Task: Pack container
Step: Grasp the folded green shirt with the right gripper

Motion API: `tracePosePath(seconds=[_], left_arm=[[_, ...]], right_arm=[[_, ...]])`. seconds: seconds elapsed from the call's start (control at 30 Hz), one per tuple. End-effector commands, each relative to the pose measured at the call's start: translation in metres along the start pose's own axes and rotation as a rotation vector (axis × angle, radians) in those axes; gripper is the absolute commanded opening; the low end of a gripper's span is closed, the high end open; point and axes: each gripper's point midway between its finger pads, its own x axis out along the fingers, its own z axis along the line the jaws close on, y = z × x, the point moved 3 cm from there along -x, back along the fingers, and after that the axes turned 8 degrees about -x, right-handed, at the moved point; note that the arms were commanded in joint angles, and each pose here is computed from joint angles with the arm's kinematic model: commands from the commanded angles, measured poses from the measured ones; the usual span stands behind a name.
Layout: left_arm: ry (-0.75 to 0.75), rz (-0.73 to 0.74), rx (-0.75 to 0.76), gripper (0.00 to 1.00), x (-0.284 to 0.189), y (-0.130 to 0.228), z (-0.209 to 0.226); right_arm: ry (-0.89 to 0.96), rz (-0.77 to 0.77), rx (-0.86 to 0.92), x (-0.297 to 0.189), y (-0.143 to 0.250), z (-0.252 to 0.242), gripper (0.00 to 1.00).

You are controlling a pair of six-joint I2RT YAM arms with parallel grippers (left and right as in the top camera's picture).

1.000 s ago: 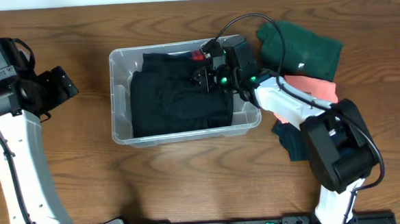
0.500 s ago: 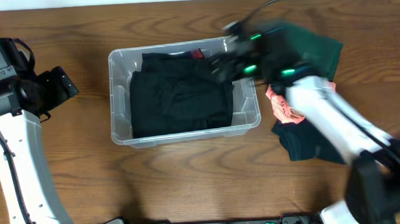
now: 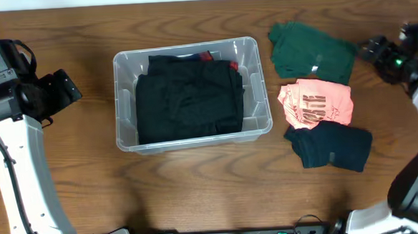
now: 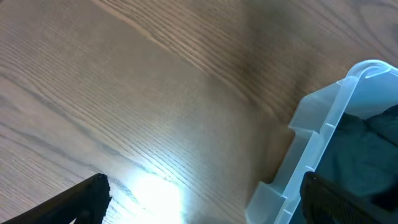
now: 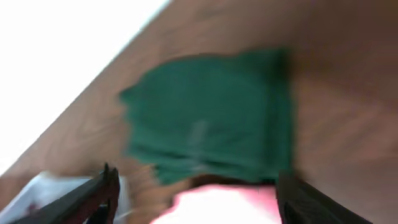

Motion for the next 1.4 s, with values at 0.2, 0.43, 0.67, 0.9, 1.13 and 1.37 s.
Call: tracePosePath(seconds=[0.2, 0.43, 0.67, 0.9, 1.13, 1.37], left_arm=[[-0.013, 0.004, -0.012, 0.98, 0.002, 0.0, 0.003], [-0.013, 0.004, -0.012, 0.98, 0.002, 0.0, 0.003], [-0.013, 0.003, -0.012, 0.98, 0.002, 0.0, 0.003], [-0.013, 0.003, -0.012, 0.98, 0.002, 0.0, 0.003], [-0.013, 0.004, -0.012, 0.98, 0.002, 0.0, 0.003], [-0.013, 0.003, -0.012, 0.98, 0.002, 0.0, 0.003]], right_arm=[[-0.093, 0.125, 0.145, 0.066, 0.031, -0.051, 0.82], [-0.093, 0.175, 0.193, 0.098, 0.053, -0.071, 0.81], [-0.123, 0.24, 0.17, 0.119, 0.075, -0.056, 0.76], [-0.029, 0.233, 0.212, 0.133, 0.081, -0.055, 0.33], [-0.154, 0.204, 0.225, 0.116, 0.061, -0.037, 0.01], [-0.518, 0.071, 0.034, 0.043, 0.004, 0.06, 0.01]])
